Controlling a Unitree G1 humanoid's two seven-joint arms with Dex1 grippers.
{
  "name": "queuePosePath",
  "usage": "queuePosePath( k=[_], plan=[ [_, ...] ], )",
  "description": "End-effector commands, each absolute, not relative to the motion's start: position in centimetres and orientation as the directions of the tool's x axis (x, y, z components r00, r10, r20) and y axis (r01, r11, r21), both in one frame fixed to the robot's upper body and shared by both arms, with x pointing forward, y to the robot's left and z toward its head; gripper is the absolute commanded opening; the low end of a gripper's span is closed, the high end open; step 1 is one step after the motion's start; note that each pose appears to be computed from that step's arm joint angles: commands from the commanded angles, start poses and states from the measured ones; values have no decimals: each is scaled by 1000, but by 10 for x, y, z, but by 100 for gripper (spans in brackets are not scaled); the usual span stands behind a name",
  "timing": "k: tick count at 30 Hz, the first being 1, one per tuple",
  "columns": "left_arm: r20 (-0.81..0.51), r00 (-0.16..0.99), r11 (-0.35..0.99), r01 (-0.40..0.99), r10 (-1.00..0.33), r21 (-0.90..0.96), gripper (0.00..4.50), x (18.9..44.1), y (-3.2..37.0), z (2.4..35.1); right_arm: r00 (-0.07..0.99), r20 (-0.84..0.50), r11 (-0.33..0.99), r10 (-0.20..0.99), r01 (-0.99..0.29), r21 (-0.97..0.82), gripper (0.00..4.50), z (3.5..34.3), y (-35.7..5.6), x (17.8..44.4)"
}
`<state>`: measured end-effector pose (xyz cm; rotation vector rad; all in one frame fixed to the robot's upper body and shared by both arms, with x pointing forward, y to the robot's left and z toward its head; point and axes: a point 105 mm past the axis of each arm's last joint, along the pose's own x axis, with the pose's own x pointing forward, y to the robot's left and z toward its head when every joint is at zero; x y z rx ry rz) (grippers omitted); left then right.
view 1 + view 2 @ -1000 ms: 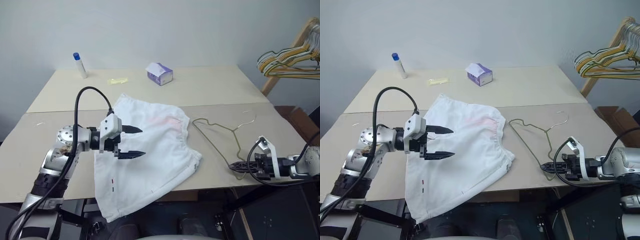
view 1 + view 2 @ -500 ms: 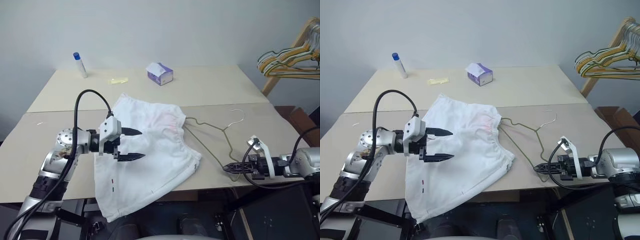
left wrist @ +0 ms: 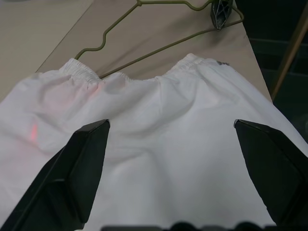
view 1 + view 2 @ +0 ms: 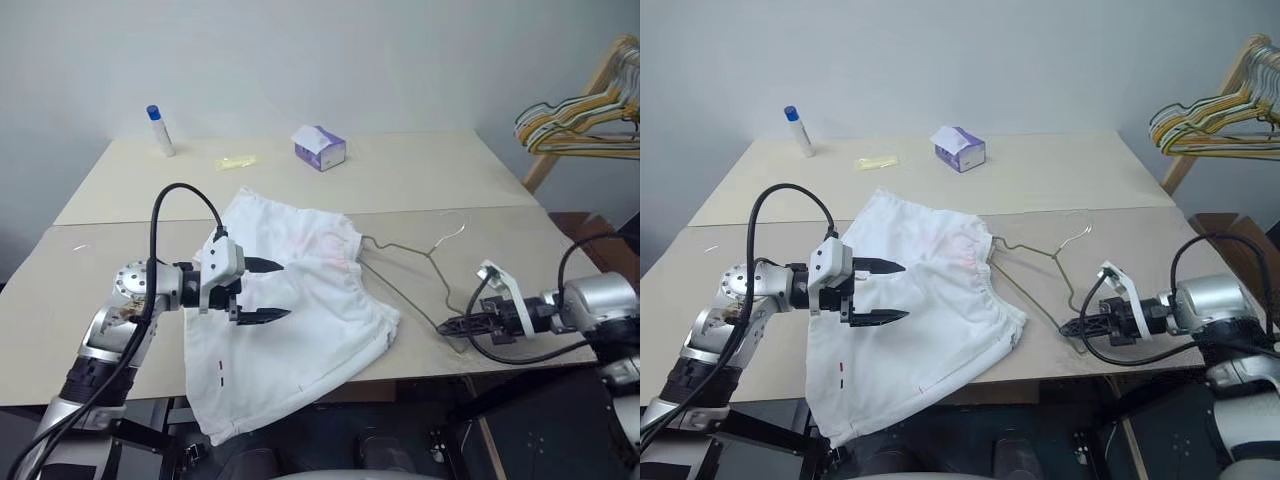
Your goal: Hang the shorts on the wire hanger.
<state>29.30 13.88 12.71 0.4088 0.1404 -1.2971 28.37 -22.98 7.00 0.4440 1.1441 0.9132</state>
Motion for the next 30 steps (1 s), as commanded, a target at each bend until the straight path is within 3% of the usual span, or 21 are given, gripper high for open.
queuePosePath(
  k=[1,8,19,26,30],
  plan=[
    [-311,282,202,942,-907,266,447,295,135,136,82,-556,532,827,-435,727,0,79,-226,290],
    [-311,294,212,939,-904,271,447,295,135,134,29,-567,523,823,-429,736,0,75,-221,299],
    [-311,306,223,935,-900,274,447,295,133,130,91,-555,533,827,-441,722,0,80,-202,333],
    [-296,324,248,931,-898,267,447,293,135,130,242,-478,529,844,-512,676,0,92,-194,356],
    [-291,330,255,930,-898,264,447,292,136,130,277,-450,513,849,-638,574,0,94,-182,363]
  ],
)
